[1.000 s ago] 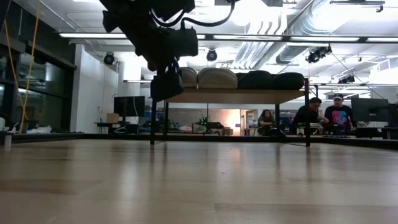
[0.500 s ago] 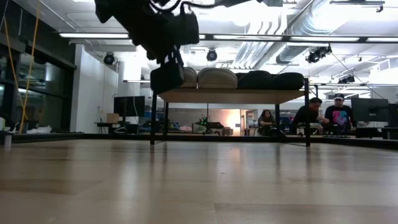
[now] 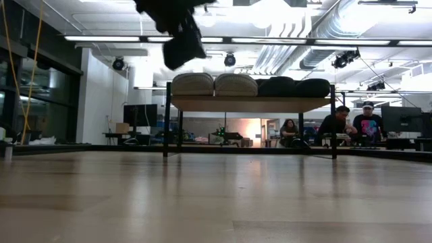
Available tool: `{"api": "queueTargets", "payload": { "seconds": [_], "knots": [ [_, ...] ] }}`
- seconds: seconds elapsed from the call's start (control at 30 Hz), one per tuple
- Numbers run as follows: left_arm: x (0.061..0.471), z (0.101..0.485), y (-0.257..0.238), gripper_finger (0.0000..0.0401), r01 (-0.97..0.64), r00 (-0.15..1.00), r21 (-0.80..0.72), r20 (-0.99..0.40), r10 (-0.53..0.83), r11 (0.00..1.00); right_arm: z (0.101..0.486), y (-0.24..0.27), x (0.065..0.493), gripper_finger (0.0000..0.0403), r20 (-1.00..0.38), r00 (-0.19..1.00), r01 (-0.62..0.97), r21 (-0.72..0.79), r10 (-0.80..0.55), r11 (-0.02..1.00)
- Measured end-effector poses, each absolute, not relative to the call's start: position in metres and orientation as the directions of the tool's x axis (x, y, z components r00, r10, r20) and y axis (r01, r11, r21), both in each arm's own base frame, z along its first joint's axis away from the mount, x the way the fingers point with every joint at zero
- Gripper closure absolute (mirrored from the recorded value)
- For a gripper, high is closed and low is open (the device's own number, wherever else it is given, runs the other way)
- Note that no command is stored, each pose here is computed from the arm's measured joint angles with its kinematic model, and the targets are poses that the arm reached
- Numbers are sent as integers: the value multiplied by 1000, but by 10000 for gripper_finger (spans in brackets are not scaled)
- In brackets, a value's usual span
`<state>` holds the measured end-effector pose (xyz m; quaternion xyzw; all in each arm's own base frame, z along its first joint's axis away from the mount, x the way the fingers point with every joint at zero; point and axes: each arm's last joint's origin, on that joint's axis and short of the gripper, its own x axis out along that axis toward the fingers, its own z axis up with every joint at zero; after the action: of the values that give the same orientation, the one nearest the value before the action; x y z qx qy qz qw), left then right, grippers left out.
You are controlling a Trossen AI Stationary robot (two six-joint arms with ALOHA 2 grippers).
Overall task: Pick and place slides into the shelf
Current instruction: Return to Home Position
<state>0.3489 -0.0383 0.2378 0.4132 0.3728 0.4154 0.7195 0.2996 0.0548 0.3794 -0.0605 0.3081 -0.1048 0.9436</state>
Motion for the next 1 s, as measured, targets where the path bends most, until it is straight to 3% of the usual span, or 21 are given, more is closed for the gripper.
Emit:
{"api": "queueTargets", "payload": {
  "seconds": [0.17, 0.5, 1.0],
  "knots": [
    [335, 257, -47, 176, -348, 415, 866, -202, 887, 360, 381, 63, 296, 192, -552, 791, 168, -218, -264, 961],
    [305, 270, -43, 176, -315, 481, 757, -392, 784, 572, 382, 69, 294, 194, -542, 795, 159, -245, -271, 957],
    [271, 274, -28, 176, -334, 623, 630, -411, 665, 702, 407, 76, 259, 261, -489, 845, 106, -240, -215, 965]
  ]
}}
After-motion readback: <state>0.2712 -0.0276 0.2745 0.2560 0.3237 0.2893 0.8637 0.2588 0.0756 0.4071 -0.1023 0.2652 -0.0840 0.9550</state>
